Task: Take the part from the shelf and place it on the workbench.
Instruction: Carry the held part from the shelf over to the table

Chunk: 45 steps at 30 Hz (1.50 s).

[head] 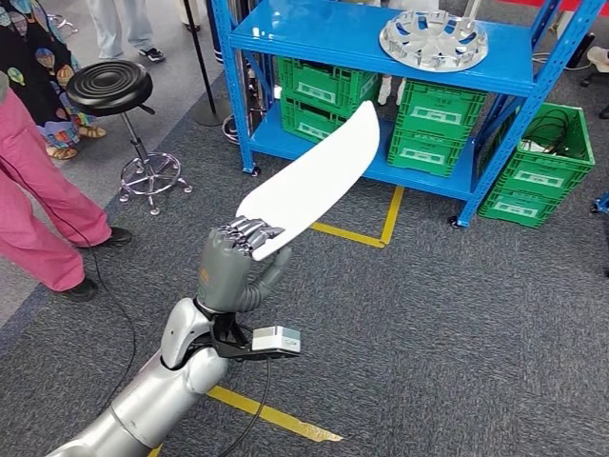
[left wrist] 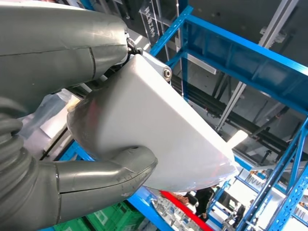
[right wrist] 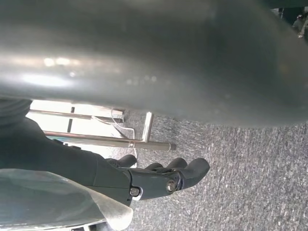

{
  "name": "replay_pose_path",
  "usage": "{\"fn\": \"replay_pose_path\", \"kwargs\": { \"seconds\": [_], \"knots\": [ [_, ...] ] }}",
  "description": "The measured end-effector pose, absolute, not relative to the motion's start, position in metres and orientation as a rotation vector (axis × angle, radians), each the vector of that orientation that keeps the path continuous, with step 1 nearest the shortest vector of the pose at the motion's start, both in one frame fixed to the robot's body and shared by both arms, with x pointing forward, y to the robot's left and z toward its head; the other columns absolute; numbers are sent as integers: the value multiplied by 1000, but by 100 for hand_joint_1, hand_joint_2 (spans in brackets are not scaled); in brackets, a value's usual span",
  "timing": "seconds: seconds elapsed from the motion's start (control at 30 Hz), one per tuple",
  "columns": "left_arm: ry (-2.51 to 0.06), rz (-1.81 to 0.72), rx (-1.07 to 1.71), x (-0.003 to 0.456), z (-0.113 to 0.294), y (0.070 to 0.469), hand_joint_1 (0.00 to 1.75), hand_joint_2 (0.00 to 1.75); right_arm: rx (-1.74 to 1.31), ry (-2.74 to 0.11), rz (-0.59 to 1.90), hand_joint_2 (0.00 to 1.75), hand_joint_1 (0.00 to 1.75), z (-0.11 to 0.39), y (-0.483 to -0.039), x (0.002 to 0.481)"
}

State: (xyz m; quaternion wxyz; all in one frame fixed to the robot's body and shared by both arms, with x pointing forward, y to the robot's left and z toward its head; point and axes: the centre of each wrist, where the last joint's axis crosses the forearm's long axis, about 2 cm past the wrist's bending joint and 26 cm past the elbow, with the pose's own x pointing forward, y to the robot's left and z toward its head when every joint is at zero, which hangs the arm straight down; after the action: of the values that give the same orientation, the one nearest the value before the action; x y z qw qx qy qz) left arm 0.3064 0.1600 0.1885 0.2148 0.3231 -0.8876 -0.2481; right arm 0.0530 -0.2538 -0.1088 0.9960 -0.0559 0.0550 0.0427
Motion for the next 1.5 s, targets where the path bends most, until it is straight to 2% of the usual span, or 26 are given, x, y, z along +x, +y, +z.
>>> {"fn": "replay_pose_path", "kwargs": {
  "seconds": [1.5],
  "knots": [
    [-2441, -696, 916, 304, 183, 169, 175, 175, -137, 68, 124, 0, 0, -109, -254, 52]
  ]
}}
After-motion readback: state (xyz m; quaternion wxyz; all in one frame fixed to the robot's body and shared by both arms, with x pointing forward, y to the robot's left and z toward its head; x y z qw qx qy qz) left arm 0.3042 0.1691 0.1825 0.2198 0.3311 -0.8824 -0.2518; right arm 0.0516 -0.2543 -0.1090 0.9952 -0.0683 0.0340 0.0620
